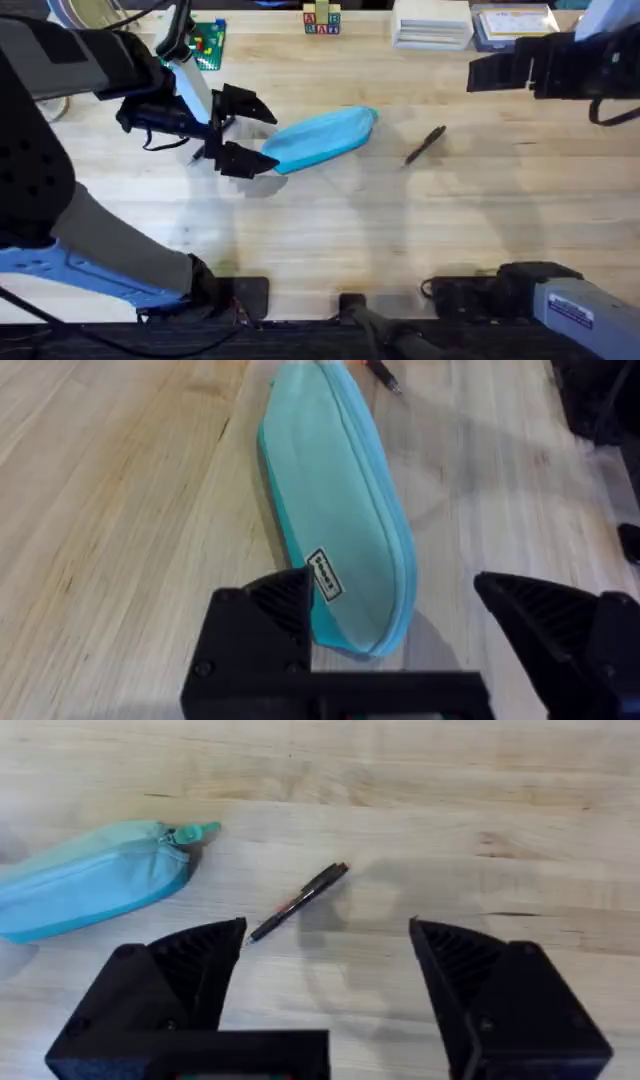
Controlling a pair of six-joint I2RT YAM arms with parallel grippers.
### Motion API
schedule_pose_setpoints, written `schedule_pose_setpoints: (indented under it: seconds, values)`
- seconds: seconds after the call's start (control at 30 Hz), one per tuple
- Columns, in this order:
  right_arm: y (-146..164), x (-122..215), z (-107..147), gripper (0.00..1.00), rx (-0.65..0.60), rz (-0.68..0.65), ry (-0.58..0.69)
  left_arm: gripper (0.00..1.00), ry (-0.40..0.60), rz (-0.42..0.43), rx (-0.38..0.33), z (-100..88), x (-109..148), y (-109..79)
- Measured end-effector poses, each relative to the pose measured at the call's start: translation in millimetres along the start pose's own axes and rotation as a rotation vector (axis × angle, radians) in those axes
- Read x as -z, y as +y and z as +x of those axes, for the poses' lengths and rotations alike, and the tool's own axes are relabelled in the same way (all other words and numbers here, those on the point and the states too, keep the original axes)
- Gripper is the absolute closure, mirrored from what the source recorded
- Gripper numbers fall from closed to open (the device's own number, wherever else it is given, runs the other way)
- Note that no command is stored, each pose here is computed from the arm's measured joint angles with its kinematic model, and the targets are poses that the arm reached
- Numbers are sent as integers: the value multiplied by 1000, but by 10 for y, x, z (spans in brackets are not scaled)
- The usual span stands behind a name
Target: Unzip the bag, pick up the pens from the table one at a time and place them inside, then zip the bag closed.
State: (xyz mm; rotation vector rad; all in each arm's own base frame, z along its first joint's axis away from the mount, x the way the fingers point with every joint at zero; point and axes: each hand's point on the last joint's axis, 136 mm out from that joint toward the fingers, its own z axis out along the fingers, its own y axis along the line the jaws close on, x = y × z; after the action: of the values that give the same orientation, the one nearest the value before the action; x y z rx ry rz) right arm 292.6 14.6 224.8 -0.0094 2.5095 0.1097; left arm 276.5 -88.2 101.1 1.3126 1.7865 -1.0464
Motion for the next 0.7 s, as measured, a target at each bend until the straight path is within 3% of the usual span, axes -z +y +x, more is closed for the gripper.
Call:
schedule_pose_setpoints:
  seconds: [0.27, 0.4, 0.5, 0.57, 0.7]
  values:
    - [0, 0, 0, 4, 0, 0, 0, 33, 0, -2, -1, 1, 0, 7]
    - [0, 0, 0, 4, 0, 0, 0, 409, 1, -4, -7, 3, 0, 12]
    - [1, 0, 0, 4, 0, 0, 0, 870, 1, -4, -9, 2, 0, 14]
    - [0, 1, 0, 4, 0, 0, 0, 949, 2, -6, -15, 3, 1, 21]
    - [1, 1, 0, 4, 0, 0, 0, 956, 2, -6, -12, 4, 1, 19]
